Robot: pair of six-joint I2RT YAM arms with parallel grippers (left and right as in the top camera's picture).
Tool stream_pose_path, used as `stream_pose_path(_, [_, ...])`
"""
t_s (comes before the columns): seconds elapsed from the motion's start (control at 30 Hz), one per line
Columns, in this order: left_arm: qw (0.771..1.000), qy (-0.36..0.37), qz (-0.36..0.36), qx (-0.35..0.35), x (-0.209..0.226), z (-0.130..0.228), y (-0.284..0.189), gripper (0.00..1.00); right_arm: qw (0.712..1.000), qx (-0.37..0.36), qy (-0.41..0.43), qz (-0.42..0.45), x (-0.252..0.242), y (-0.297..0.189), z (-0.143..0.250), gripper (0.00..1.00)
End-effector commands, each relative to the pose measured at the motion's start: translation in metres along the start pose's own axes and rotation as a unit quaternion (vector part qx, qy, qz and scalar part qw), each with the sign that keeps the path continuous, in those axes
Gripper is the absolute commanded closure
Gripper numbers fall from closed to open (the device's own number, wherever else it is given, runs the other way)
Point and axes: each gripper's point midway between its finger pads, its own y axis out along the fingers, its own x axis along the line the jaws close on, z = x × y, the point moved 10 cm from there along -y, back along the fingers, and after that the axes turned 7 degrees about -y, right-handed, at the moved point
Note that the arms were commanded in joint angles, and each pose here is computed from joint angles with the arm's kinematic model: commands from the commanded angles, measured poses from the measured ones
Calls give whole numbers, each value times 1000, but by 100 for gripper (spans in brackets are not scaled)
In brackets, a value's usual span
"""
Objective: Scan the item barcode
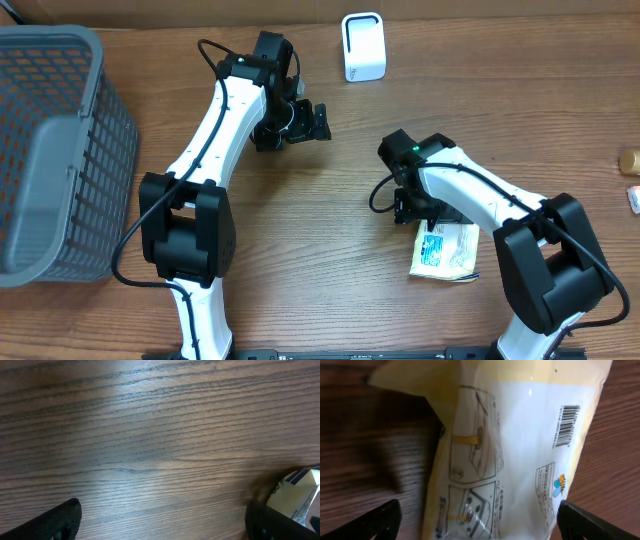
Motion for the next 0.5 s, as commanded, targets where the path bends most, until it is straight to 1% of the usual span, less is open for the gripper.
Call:
stream_pose_path(0.0, [1000, 15, -1, -1, -3, 0, 2, 4, 1000, 6, 20, 18, -11, 10, 1, 11])
stream_pose_path(0.03, [1000, 15, -1, -2, -3, 0, 2, 4, 1000, 6, 23, 20, -13, 10, 0, 28])
stream_pose_path(0.07, [1000, 15, -1, -2, -3, 0, 2, 4, 999, 5, 28, 23, -16, 11, -1, 42])
stream_pose_path(0.1, [1000, 15, -1, -2, -3, 0, 2, 4, 999, 5, 32, 24, -18, 12, -2, 54])
stream_pose_path(0.13, [1000, 15, -1, -2, -3, 0, 2, 4, 999, 5, 36, 23, -20, 12, -4, 62])
stream_pose_path(0.17, [1000, 15, -1, -2, -3, 0, 2, 4, 999, 4, 41, 21, -22, 13, -5, 75])
stream_pose_path(0.2, [1000, 15, -1, -2, -3, 0, 2, 4, 999, 3, 45, 19, -23, 14, -7, 94])
stream_pose_path(0.23, [1000, 15, -1, -2, -3, 0, 2, 4, 999, 3, 48, 17, -24, 14, -8, 96])
stream_pose_path(0.33, [1000, 15, -1, -2, -3, 0, 2, 4, 999, 2, 51, 1, -23, 10, -11, 96])
stream_pose_path(0.47, [1000, 15, -1, -2, -3, 0, 2, 4, 997, 5, 55, -59, -18, -17, -23, 96])
